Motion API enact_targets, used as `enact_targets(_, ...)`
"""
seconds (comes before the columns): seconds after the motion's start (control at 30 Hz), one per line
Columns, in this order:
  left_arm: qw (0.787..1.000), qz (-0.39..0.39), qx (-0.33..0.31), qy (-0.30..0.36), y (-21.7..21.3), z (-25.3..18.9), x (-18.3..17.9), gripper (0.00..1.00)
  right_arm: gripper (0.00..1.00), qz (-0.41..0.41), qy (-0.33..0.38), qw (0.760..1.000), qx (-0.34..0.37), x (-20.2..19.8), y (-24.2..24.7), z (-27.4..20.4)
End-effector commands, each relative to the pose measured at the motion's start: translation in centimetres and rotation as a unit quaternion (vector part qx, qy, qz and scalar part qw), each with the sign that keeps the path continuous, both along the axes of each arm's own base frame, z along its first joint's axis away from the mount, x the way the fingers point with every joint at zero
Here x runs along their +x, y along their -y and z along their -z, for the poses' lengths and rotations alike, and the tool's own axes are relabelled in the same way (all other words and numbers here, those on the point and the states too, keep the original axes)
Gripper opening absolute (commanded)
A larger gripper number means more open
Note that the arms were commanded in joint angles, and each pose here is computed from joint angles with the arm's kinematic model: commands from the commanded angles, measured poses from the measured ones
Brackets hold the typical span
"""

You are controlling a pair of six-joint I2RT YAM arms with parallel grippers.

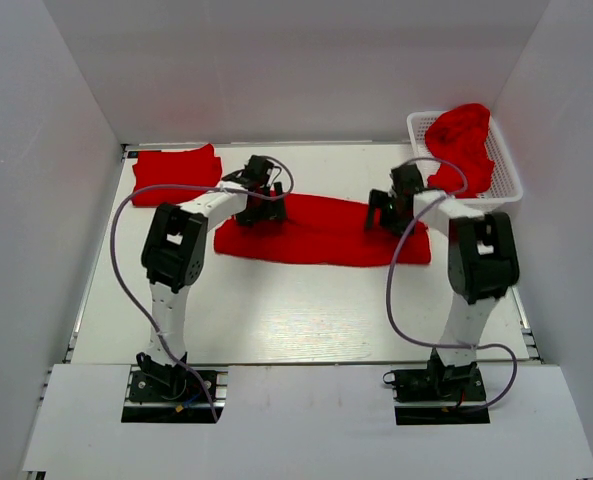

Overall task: Fold and stack the t-shirts
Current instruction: Rotate the tshirt 100 degrees

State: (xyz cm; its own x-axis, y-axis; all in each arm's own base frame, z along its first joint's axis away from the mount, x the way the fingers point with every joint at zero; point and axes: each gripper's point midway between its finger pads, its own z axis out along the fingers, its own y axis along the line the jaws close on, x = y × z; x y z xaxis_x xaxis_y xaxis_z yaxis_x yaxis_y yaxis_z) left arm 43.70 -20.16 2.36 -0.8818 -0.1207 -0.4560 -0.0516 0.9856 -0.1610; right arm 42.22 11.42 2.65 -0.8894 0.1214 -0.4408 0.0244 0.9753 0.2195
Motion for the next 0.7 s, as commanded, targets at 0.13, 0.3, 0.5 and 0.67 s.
enact_targets(0.13,0.997,0.062,-0.032,-0.013,5.7,3.6,6.4,1.0,0.9,-0.015,-0.128,0.99,0.05,-16.4,-2.7,3.4)
enact_targets(0.3,0.987,0.121,-0.107,0.019,11.0,4.3,10.3,1.0,0.9,-0.163,-0.145,0.968,0.122,-24.2,-9.9,2.3)
enact_targets(0.5,0.977,0.129,-0.16,0.065,14.2,4.1,11.6,1.0,0.9,-0.322,-0.126,0.928,0.142,-27.0,-17.7,0.6)
enact_targets(0.67,0.973,0.123,-0.171,0.09,15.3,4.0,12.8,1.0,0.9,-0.346,-0.116,0.922,0.13,-26.5,-20.7,-0.2)
